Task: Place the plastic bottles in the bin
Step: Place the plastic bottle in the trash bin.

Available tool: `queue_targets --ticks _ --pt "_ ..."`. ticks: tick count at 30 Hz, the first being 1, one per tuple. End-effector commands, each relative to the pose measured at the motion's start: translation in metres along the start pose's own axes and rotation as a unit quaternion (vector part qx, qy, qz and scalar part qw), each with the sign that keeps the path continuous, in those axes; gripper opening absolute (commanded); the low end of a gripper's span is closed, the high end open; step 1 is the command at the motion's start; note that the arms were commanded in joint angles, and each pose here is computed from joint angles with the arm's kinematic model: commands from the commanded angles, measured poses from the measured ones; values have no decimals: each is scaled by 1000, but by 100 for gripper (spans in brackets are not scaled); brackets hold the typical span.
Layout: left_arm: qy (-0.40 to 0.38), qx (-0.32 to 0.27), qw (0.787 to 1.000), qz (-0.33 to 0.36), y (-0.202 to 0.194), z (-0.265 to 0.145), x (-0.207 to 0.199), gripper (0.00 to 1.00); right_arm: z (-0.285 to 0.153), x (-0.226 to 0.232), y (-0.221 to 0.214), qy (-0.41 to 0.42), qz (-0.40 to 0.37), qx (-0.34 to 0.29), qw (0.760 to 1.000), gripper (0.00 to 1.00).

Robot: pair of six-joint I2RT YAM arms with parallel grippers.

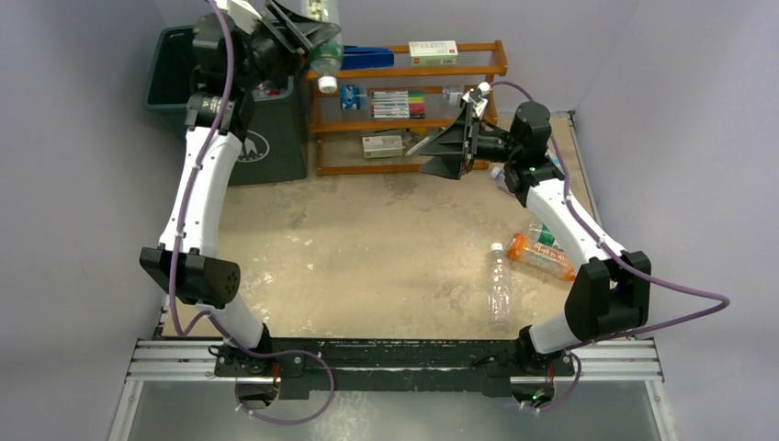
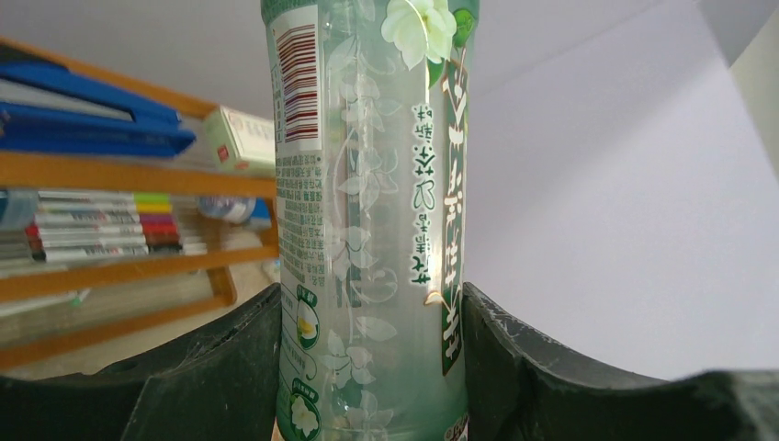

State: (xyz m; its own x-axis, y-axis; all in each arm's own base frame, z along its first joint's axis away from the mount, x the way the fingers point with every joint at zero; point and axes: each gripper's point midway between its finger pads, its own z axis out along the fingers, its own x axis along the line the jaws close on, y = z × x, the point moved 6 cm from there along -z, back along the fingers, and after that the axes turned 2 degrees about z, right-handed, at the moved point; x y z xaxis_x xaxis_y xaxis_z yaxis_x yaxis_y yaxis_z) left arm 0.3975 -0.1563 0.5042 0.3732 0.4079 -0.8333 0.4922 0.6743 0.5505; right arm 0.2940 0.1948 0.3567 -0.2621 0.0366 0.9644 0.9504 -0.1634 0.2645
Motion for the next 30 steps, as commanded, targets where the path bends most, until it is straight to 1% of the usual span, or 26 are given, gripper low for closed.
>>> queue_targets --ticks 1,6,9,12,16,19,23,30 --pt "-81 -64 994 25 51 -15 -30 46 -8 13 2 -25 -44 -2 999 100" --pt "-102 -134 985 30 100 -28 -24 46 -11 11 8 -35 -40 -15 998 100" --pt "-87 -177 980 36 128 -37 -10 46 -13 15 13 -48 -46 -23 998 100" --pt "-53 -213 975 44 148 -45 13 46 -19 19 17 -65 -50 -33 996 100" --pt "13 -250 967 54 164 -53 53 45 -29 20 18 -88 -47 -49 994 100" --pt "55 -268 960 58 174 -60 80 46 -36 21 21 -106 -43 -60 992 100" --pt "98 -273 955 66 182 -61 106 46 -39 21 26 -129 -39 -63 989 100" --pt "171 -269 945 67 185 -62 148 46 -38 20 36 -142 -31 -71 987 100"
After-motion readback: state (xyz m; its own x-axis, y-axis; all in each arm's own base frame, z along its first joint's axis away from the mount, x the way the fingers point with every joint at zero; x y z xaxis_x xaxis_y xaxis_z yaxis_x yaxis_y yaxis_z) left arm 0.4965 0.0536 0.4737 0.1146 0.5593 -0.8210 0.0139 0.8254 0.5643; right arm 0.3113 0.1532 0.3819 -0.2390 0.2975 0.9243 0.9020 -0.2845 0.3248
